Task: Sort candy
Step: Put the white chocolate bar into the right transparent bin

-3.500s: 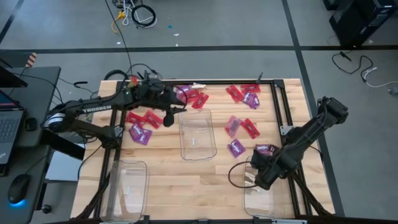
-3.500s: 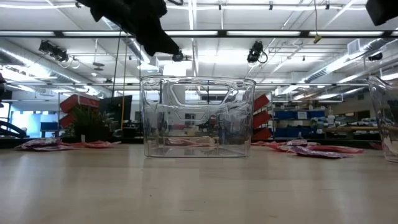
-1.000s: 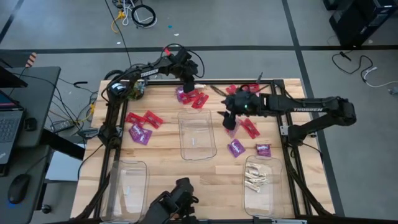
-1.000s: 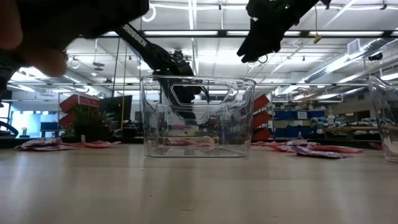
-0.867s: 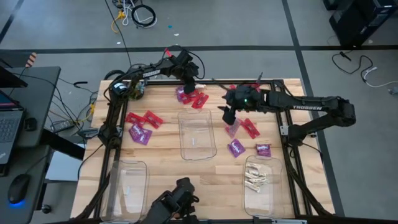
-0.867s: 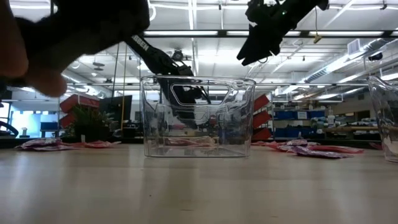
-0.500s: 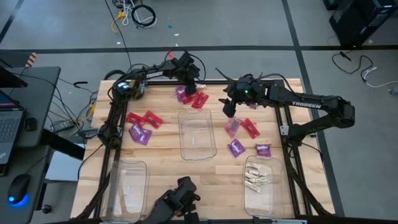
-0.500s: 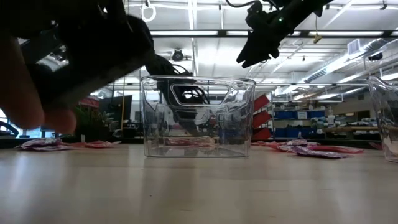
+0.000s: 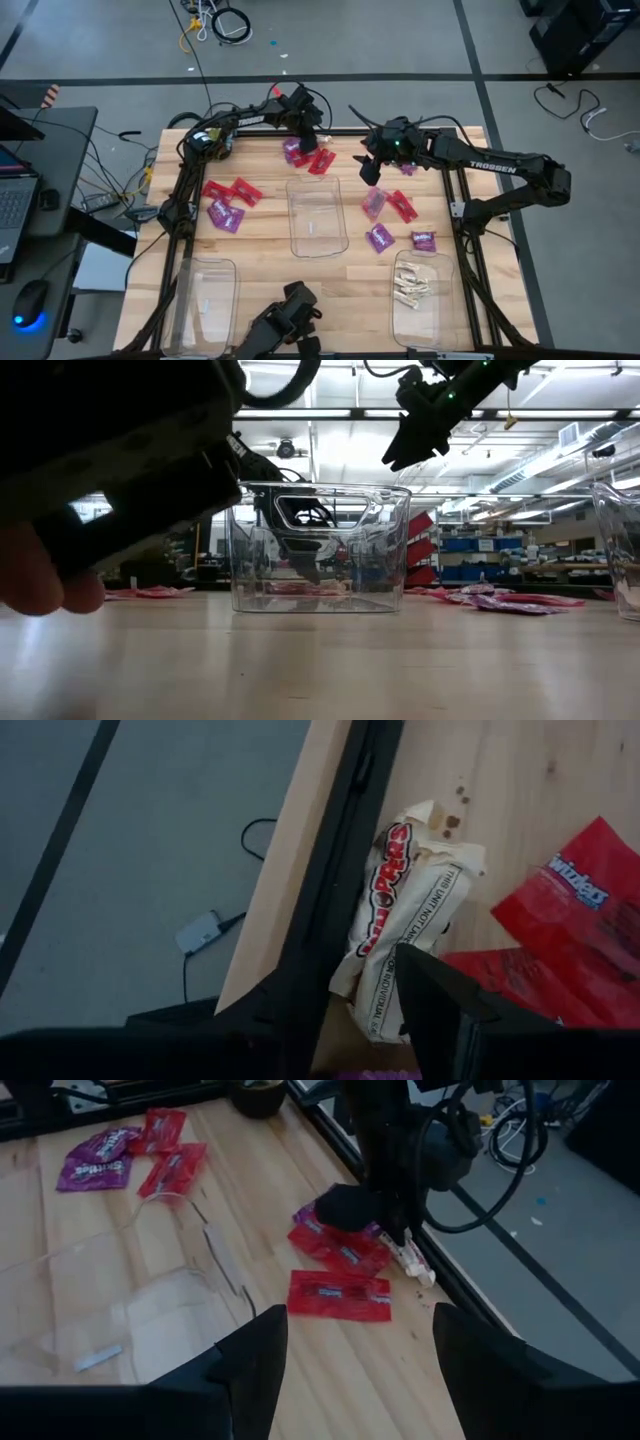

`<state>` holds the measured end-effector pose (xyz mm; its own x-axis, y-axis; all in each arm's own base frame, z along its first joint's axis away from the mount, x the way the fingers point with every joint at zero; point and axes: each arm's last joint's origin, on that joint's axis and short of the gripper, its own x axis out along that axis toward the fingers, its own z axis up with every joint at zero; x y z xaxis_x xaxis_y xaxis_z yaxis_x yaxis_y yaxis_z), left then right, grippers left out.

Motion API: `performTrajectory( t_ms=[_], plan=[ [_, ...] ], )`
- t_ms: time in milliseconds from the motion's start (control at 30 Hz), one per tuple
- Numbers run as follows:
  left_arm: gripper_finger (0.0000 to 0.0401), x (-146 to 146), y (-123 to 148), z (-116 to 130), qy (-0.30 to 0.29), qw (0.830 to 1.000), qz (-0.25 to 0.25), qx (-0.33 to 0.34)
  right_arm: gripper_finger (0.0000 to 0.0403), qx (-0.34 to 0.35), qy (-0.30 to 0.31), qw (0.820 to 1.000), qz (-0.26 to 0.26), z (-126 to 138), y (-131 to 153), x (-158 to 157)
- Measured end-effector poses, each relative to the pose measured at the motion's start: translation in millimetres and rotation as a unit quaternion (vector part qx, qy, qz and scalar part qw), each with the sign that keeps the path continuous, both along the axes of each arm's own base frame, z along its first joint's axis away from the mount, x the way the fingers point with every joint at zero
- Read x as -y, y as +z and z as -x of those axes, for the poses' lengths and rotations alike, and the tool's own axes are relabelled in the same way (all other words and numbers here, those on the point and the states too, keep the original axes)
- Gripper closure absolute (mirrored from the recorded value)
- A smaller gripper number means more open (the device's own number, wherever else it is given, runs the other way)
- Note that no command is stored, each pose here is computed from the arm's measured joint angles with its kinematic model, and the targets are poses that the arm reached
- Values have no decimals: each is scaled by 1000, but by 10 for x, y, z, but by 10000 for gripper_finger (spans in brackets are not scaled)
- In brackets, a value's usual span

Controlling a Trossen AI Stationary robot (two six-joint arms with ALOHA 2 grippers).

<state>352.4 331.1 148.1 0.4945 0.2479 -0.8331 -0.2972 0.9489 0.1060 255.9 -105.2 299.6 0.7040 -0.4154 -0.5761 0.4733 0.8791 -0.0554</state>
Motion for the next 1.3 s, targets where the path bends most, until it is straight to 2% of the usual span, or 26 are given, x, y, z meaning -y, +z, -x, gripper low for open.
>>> performTrajectory(
  t_ms=[333, 600, 700, 900, 1100, 1300],
  plan=[
    [389, 7, 85, 20, 9, 1000, -5, 2, 167, -5, 2, 1000, 1, 4, -6, -2],
    [398, 56, 313, 57, -1, 1000, -3, 20, 167, -16, 3, 1000, -3, 16, -24, -8],
    [390, 109, 293, 64, -20, 999, 28, 17, 167, -19, 4, 1000, -4, 18, -29, -13],
    [333, 214, 277, 3, -70, 997, 5, -11, 167, -20, 4, 1000, -5, 18, -30, -14],
    [268, 191, 197, 5, -53, 996, -32, -58, 167, -22, 4, 1000, -5, 20, -34, -15],
    [255, 155, 100, 26, -39, 995, -36, -81, 167, -22, 4, 1000, -5, 20, -34, -15]
  ],
)
